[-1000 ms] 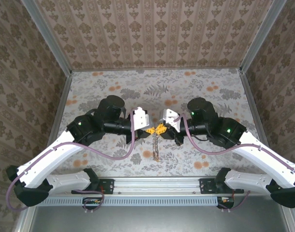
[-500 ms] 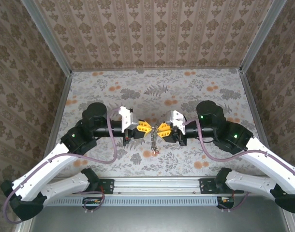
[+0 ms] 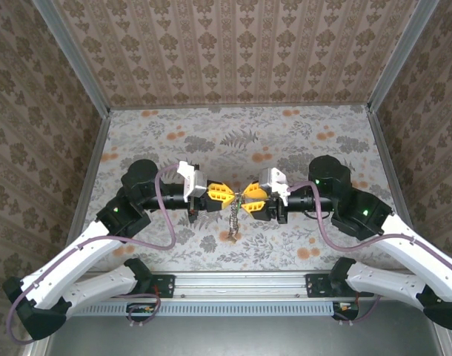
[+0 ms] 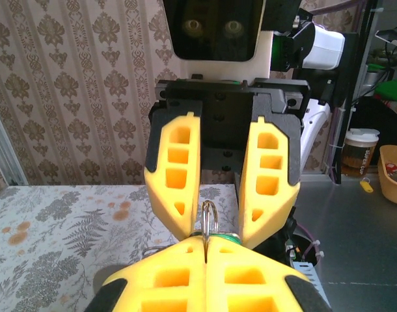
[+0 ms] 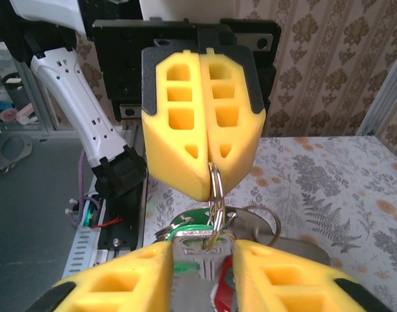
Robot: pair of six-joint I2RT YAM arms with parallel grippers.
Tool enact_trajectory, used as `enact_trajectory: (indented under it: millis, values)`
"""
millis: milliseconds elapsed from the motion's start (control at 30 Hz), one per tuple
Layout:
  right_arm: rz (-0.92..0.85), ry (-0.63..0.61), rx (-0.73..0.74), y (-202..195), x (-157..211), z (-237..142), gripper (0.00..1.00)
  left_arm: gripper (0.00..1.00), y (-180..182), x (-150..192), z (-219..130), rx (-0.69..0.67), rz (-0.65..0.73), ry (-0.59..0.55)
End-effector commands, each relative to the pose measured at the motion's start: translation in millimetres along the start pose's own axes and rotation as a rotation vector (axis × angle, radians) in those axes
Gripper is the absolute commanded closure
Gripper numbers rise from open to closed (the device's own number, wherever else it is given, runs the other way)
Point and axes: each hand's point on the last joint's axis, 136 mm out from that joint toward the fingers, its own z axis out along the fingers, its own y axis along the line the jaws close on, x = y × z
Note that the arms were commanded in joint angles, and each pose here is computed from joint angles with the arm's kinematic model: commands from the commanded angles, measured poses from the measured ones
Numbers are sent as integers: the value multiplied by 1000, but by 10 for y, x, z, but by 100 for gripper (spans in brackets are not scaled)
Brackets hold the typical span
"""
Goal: Put the keys on the keyring
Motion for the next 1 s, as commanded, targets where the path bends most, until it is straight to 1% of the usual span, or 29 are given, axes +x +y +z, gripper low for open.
enact_trajectory:
  millis: [0,133,267,467,533,600,667,967]
  values:
    - [-2,-28,31,-3,-48,-91,65,100,-62,-162,-53,18,38,-45]
    - [-9,-60,33,3,-149,-129,65,100,-73,-157,-62,21,41,-39]
    - [-1,-57,16,-14,-178,-63,72,100,-80,-157,-65,24,39,-42]
    - [11,-43,28,-70,-164,-12,82,100,-100,-156,-73,31,42,-43]
    - [14,-43,29,-70,-164,-8,88,100,-105,-158,-78,32,45,-45]
    - [18,-42,28,-74,-165,-3,96,100,-110,-153,-76,34,46,-46]
    - [29,-30,18,-70,-135,23,100,100,-111,-171,-77,34,50,-53]
    - [100,60,-6,-140,2,207,100,100,-113,-178,-72,35,48,-63]
